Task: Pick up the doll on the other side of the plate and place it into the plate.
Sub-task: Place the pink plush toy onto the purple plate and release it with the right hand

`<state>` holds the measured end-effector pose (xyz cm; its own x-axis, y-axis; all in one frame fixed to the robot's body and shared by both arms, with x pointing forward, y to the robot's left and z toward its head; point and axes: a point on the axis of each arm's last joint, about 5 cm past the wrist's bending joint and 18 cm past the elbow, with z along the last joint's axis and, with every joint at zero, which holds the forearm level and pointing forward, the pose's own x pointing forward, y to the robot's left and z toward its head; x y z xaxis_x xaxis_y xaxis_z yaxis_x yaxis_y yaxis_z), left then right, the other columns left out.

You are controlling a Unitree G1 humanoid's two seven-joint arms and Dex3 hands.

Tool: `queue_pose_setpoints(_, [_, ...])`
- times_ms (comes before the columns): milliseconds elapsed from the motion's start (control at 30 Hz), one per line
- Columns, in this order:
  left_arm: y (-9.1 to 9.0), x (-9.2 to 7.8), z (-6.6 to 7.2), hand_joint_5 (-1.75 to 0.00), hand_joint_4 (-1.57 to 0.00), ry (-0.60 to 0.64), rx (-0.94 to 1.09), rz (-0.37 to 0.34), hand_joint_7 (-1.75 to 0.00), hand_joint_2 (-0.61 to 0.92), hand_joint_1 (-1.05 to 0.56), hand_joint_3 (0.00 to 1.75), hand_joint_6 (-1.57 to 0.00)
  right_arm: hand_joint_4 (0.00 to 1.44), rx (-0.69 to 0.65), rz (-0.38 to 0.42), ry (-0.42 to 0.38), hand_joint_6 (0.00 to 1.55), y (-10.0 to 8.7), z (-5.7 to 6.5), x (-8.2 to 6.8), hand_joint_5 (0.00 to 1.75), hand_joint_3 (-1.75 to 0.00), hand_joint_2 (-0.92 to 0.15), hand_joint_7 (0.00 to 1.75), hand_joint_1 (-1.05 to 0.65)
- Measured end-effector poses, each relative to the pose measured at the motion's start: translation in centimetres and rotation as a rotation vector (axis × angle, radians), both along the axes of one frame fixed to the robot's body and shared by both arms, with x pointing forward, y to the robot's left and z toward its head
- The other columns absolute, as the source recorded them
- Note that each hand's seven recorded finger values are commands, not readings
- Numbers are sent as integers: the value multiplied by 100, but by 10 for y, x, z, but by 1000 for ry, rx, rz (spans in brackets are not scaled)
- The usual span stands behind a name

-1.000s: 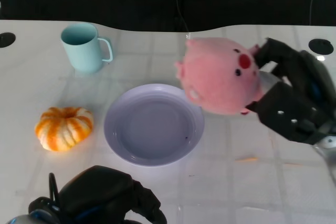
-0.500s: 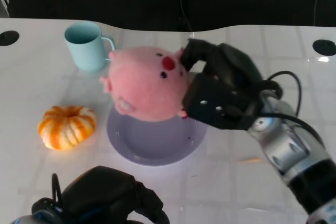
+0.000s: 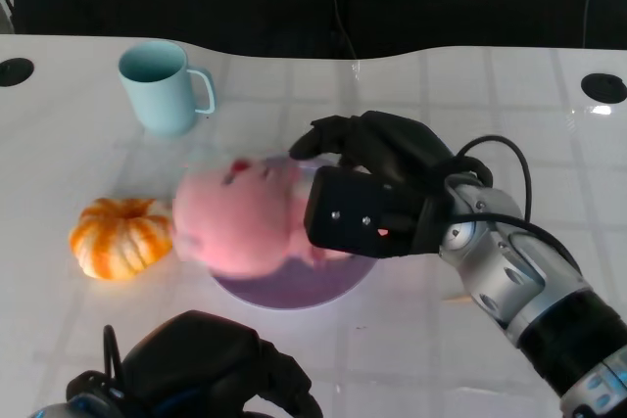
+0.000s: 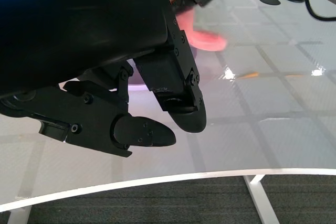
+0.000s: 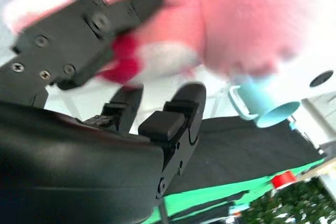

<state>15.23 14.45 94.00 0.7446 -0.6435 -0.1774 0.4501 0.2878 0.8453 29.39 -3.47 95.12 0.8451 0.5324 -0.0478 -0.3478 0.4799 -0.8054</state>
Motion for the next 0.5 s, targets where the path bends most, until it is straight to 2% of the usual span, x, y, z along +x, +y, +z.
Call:
queue_pose_setpoints(300, [-1, 1, -1, -127, -78, 2, -3, -1, -2, 92, -25, 26, -110, 40, 6, 55, -24, 52, -4, 12, -8, 38, -17, -92, 2, -56])
queue_pose_setpoints(500, [-1, 1, -1, -123, -78, 1, -3, 2, -2, 92, -25, 26, -110, 44, 42, 69, -84, 56, -20, 25, -16, 43, -19, -92, 3, -54])
